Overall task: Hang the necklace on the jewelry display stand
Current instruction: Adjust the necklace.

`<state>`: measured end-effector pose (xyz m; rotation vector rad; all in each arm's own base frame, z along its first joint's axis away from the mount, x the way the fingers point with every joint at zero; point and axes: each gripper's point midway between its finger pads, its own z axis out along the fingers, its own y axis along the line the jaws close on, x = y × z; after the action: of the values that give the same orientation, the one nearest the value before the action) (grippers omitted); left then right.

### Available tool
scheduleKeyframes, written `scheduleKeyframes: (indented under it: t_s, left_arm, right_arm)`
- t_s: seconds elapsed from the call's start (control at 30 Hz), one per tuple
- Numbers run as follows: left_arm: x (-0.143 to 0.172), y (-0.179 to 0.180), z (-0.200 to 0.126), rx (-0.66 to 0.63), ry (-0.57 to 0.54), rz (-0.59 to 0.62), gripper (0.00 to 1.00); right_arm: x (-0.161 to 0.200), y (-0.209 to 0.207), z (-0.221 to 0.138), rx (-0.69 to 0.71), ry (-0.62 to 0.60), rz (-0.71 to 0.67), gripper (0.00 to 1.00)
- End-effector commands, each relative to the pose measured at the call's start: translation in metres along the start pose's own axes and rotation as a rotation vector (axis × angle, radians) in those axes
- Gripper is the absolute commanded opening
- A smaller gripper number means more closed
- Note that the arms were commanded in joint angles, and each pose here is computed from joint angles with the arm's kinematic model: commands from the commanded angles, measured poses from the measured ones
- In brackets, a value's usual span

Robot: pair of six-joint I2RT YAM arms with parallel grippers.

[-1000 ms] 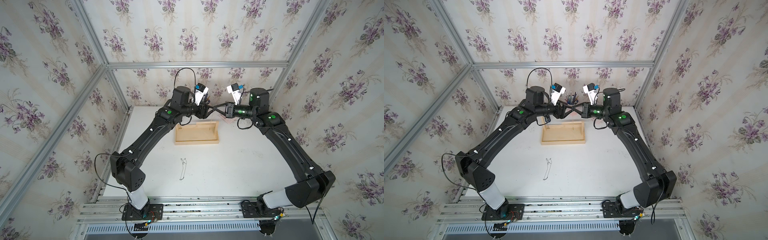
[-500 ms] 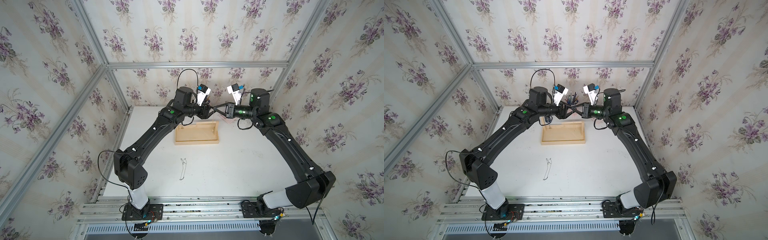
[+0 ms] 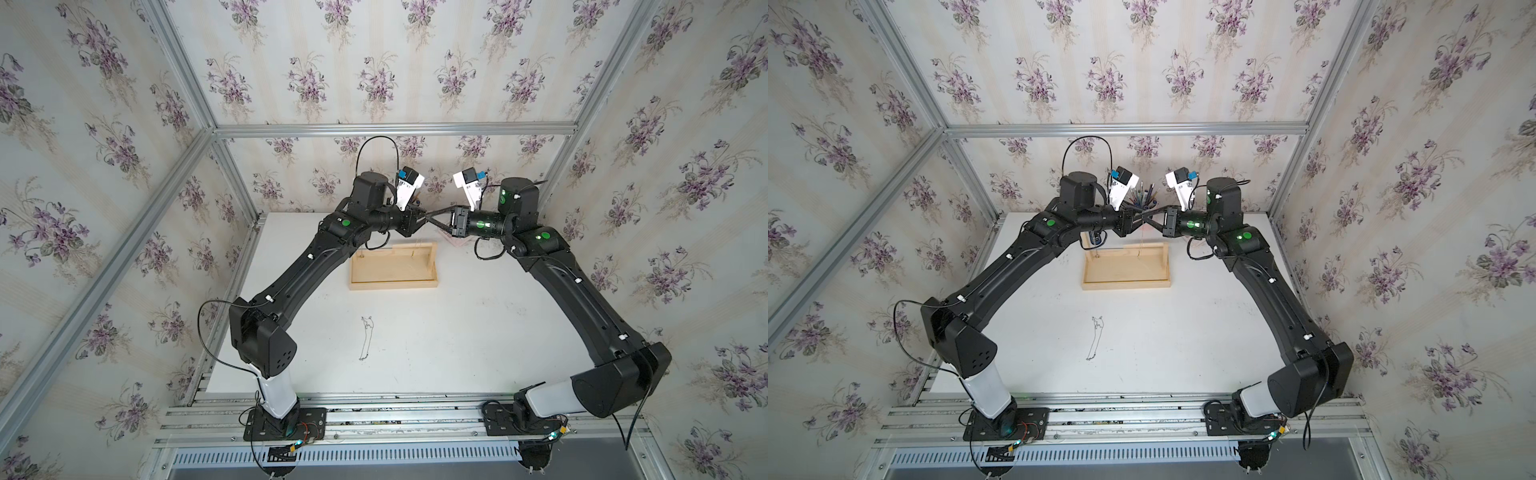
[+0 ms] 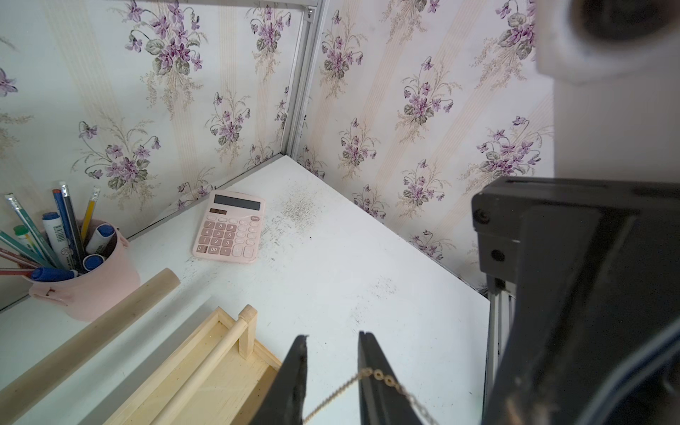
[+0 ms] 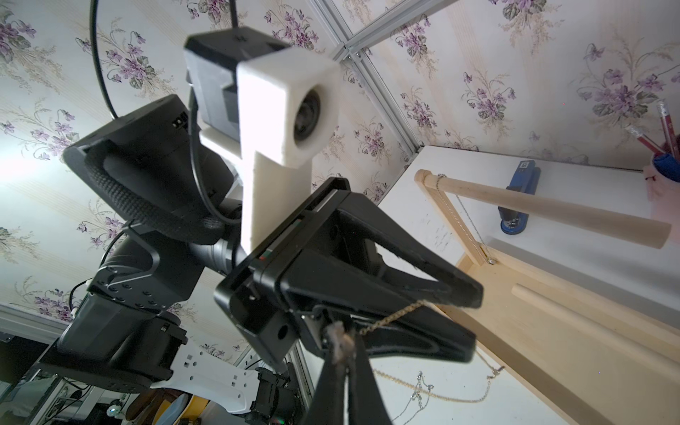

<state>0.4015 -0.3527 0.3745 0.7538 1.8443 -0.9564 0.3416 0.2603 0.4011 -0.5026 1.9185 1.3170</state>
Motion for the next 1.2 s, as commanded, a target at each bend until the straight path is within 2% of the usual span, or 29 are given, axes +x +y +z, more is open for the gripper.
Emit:
scheduleKeyframes:
  t_s: [0.0,0.27,0.47,0.67,1.17]
  left_arm:
    - [-0.007,-0.002,0.000,0.005,-0.021,0.022,0.23]
    - [-0.010,0.000,-0.004,-0.017,-0.017,0.037,0.09]
    - [-0.015,0.001,-0.006,-0.034,-0.018,0.051,0.02]
    - [-0.017,0.006,-0.002,-0.056,-0.010,0.057,0.03]
    - [-0.015,0.039,0.021,-0.168,0.031,0.049,0.05]
  right_arm:
    - [-0.004,0.007,-0.002,-0.020,-0.014,-0.023,0.06]
    - [-0.006,-0.002,-0.002,0.014,-0.018,-0.031,0.06]
    - [-0.013,-0.009,-0.002,0.025,-0.025,-0.033,0.06]
    - [-0.017,-0.016,0.003,0.031,-0.022,-0.044,0.06]
    - [-0.026,-0.073,0.010,0.103,-0.029,-0.014,0.06]
